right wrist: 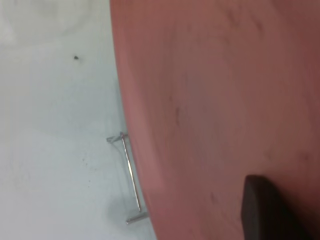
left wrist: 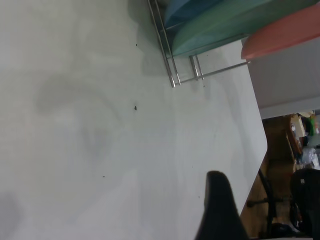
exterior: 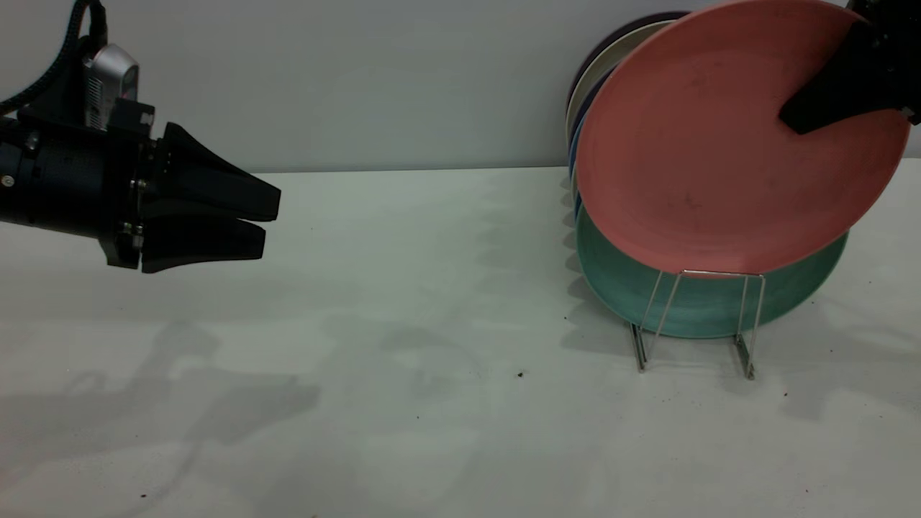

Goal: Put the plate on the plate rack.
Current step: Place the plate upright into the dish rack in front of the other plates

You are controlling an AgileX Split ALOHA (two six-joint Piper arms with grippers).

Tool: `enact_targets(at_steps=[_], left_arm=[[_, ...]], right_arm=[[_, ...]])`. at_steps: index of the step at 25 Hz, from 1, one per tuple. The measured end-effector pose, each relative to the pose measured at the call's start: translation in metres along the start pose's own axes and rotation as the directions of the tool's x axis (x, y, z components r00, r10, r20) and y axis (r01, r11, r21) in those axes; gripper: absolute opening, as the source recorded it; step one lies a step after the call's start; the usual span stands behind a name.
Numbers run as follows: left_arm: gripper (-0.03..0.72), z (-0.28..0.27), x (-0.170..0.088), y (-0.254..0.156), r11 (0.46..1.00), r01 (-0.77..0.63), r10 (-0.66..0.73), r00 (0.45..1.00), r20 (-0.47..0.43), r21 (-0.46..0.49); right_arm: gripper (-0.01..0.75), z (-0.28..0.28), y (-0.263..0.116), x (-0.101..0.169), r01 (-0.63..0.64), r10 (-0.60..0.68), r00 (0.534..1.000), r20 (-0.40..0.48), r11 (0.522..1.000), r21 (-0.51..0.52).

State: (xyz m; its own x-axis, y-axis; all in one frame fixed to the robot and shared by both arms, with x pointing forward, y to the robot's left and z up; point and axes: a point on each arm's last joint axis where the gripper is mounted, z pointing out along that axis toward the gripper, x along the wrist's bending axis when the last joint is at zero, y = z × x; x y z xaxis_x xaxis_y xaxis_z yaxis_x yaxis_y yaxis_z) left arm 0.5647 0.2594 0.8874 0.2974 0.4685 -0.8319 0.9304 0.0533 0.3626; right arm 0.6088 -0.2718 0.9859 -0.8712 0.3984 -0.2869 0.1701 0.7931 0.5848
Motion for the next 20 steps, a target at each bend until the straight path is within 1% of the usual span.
enact_targets(at_steps=[9,20], left_arm=[[0.526,-0.0001,-0.0003,0.0005,0.998,-0.060,0.060,0.998,0.000,-0.004],[0.526,-0.0001,-0.0003,0.0005,0.997,-0.074,0.074,0.997,0.000,-0.004]], right_arm=[[0.118,0.0000,0.0002,0.0006,0.012,-0.012,1.000,-0.007,1.000,-0.002],[0.118,0.0000,0.0007,0.0020,0.018,-0.019,1.000,-0.022,1.000,-0.008]])
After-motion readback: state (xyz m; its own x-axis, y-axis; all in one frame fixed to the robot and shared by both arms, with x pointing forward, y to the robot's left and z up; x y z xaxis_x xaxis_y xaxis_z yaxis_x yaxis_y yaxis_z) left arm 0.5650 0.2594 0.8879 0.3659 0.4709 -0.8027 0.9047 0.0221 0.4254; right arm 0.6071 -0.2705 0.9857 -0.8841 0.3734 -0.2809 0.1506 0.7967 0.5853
